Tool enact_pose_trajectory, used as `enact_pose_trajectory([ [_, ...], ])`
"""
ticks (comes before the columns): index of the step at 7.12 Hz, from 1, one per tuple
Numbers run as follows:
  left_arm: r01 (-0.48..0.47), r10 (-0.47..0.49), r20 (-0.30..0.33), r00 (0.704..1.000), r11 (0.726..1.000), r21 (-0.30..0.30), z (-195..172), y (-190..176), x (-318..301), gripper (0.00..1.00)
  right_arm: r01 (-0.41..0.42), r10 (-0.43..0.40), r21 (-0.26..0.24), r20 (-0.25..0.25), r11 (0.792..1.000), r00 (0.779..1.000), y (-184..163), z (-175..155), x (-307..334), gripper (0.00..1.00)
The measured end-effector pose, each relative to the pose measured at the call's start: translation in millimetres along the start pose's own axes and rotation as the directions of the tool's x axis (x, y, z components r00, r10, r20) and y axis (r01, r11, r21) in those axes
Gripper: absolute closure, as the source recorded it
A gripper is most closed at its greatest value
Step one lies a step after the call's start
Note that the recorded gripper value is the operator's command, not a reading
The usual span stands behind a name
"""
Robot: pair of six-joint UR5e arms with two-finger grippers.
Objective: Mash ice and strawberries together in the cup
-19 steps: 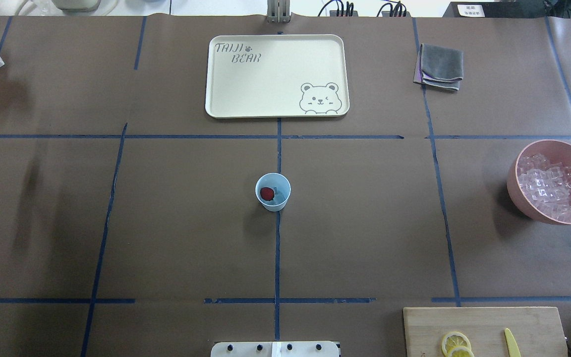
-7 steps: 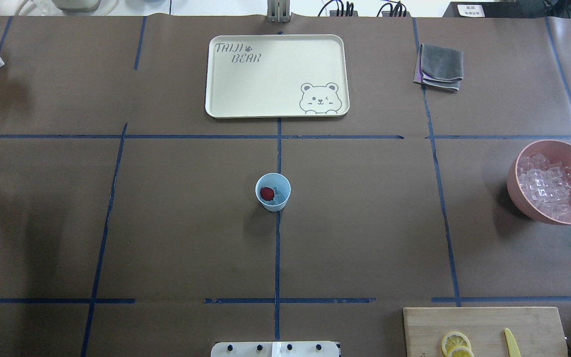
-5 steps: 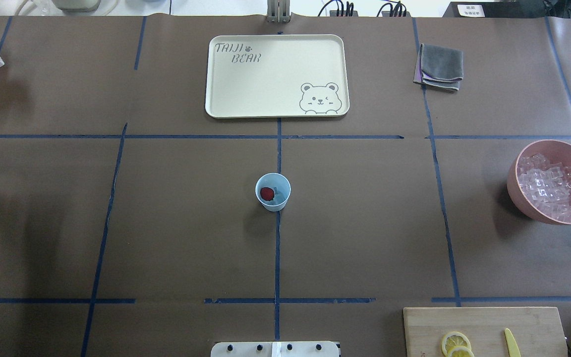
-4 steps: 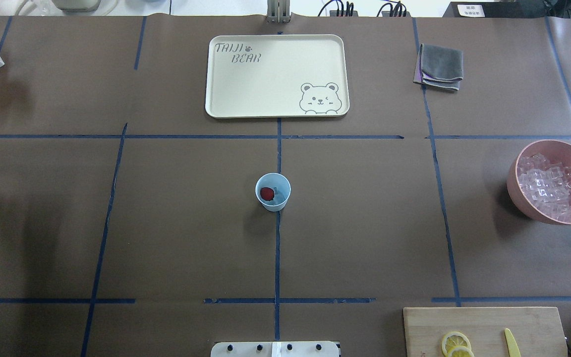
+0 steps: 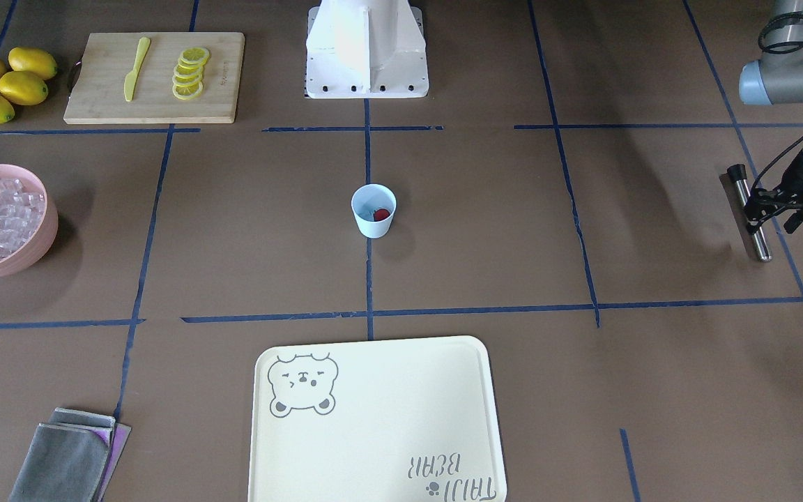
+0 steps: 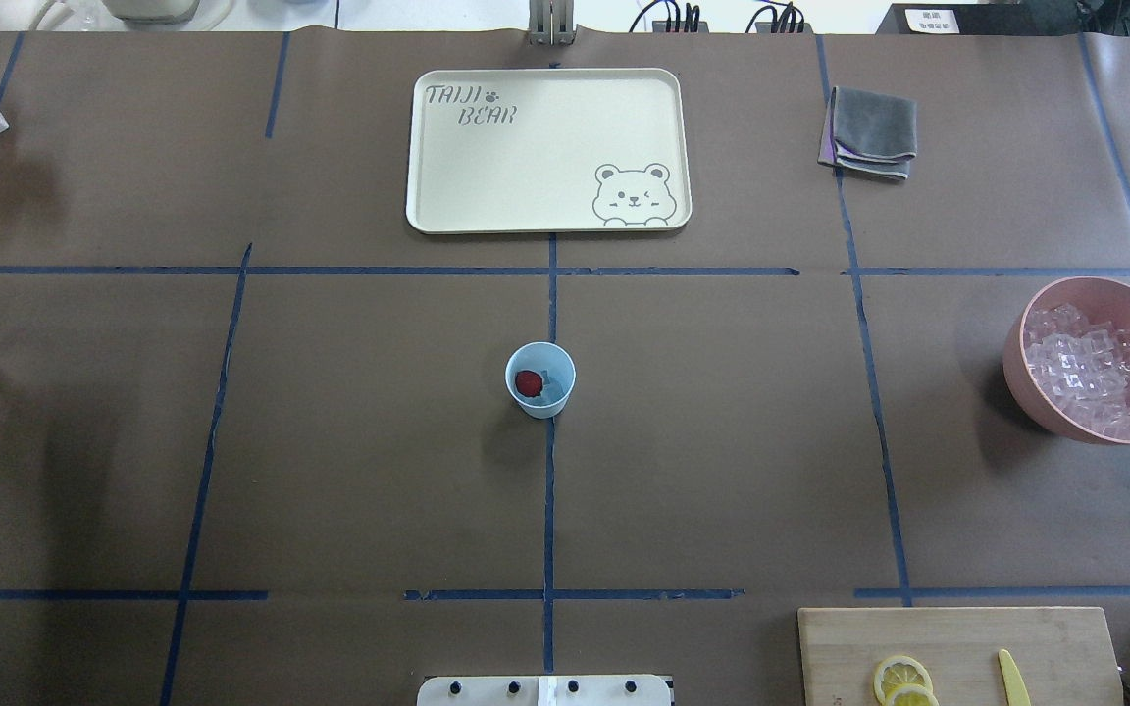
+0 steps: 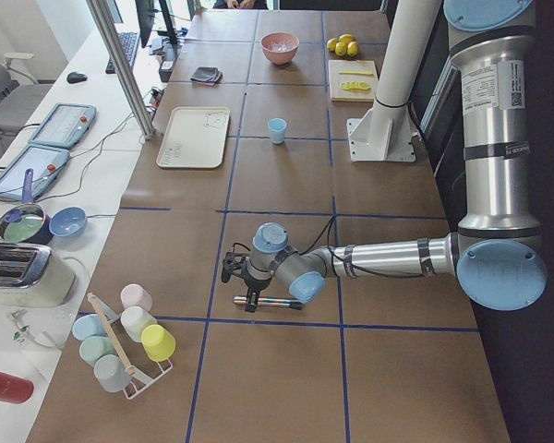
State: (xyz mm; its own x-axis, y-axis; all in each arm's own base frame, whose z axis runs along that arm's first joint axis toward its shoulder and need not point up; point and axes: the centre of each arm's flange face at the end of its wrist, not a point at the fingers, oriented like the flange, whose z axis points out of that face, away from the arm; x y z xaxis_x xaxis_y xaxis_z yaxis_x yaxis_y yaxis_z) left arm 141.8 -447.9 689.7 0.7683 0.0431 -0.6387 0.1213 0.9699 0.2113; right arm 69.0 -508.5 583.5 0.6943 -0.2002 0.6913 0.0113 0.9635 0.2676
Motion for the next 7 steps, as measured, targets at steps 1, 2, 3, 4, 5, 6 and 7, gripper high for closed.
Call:
enact_pose_trajectory([
  [1, 0.001, -0.001, -0.008, 1.0, 1.0, -0.009, -0.1, -2.0, 3.1, 0.0, -0.001, 0.001, -0.001, 0.0, 1.0, 1.0, -0.2, 0.3, 0.4, 0.0],
  [2, 0.002, -0.003, -0.029, 1.0, 0.999, -0.035, -2.4, -5.0, 10.1, 0.0, -0.001, 0.001, -0.001, -0.001, 1.0, 1.0, -0.3, 0.6, 0.8, 0.0],
  [3, -0.011, 0.008, -0.052, 0.999, 0.997, -0.07, -9.3, -9.9, 18.9, 0.0, -0.001, 0.001, -0.002, -0.001, 1.0, 1.0, -0.3, 0.7, 0.8, 0.0],
  [4, -0.048, 0.043, -0.052, 0.998, 0.994, -0.098, -23.5, -18.2, 23.5, 0.0, -0.001, 0.001, -0.002, 0.001, 1.0, 1.0, -0.1, 0.9, 0.9, 0.0],
  [5, -0.095, 0.091, -0.032, 0.995, 0.988, -0.122, -46.7, -33.4, 23.4, 0.0, -0.002, 0.002, -0.003, 0.001, 1.0, 1.0, 0.4, 1.6, 1.5, 0.0],
  [6, -0.147, 0.148, -0.006, 0.989, 0.978, -0.146, -75.8, -57.1, 18.7, 0.0, -0.004, 0.004, -0.005, 0.002, 1.0, 1.0, 0.7, 2.4, 2.3, 0.0],
  [7, -0.186, 0.192, 0.016, 0.981, 0.968, -0.17, -103.5, -80.0, 4.0, 0.0, -0.007, 0.007, -0.007, 0.003, 1.0, 1.0, 0.9, 3.3, 3.2, 0.0],
])
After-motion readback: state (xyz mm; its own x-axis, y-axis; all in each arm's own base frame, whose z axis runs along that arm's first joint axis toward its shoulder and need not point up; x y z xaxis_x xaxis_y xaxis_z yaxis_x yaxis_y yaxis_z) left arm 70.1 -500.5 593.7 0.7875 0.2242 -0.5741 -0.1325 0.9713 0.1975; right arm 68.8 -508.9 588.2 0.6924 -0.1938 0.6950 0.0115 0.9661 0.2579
